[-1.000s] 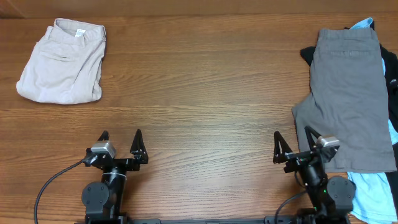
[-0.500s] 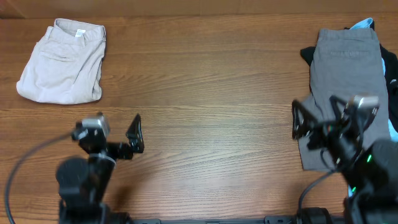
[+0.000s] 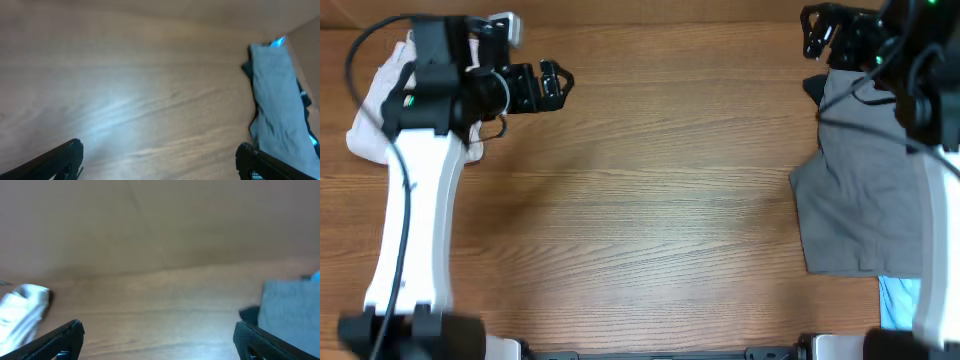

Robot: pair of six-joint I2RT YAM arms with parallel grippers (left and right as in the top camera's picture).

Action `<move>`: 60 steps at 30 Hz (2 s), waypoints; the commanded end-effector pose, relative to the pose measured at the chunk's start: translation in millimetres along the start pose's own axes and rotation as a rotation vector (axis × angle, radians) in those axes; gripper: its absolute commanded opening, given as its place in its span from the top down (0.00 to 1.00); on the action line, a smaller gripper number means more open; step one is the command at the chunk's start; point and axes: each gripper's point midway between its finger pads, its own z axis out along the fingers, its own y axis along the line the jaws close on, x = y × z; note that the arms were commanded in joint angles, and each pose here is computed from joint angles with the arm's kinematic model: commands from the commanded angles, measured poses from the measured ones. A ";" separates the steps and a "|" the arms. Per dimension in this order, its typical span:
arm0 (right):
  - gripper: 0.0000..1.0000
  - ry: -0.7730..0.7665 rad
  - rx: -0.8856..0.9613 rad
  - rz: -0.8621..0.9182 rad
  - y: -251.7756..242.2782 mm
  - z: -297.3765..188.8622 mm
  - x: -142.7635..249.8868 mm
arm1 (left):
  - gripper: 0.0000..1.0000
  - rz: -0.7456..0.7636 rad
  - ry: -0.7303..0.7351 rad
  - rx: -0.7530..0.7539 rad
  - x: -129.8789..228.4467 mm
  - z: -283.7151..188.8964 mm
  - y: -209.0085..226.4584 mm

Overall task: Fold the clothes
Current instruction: 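Reach the right gripper to the grey shorts on the right pile and grasp them, then lift the grey shorts with the right gripper and drop them mid-table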

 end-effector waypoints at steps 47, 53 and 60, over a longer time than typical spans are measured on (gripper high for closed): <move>0.24 0.443 0.581 0.633 -423.2 76.7 234.7 | 0.06 0.477 0.509 -0.211 128.3 116.6 -37.3; 0.56 0.446 0.582 0.640 -425.1 79.5 239.0 | 0.05 0.480 0.504 -0.217 126.9 116.9 -36.4; 0.70 0.388 0.590 0.623 -416.9 61.0 201.9 | 0.06 0.481 0.498 -0.219 125.6 117.5 -36.3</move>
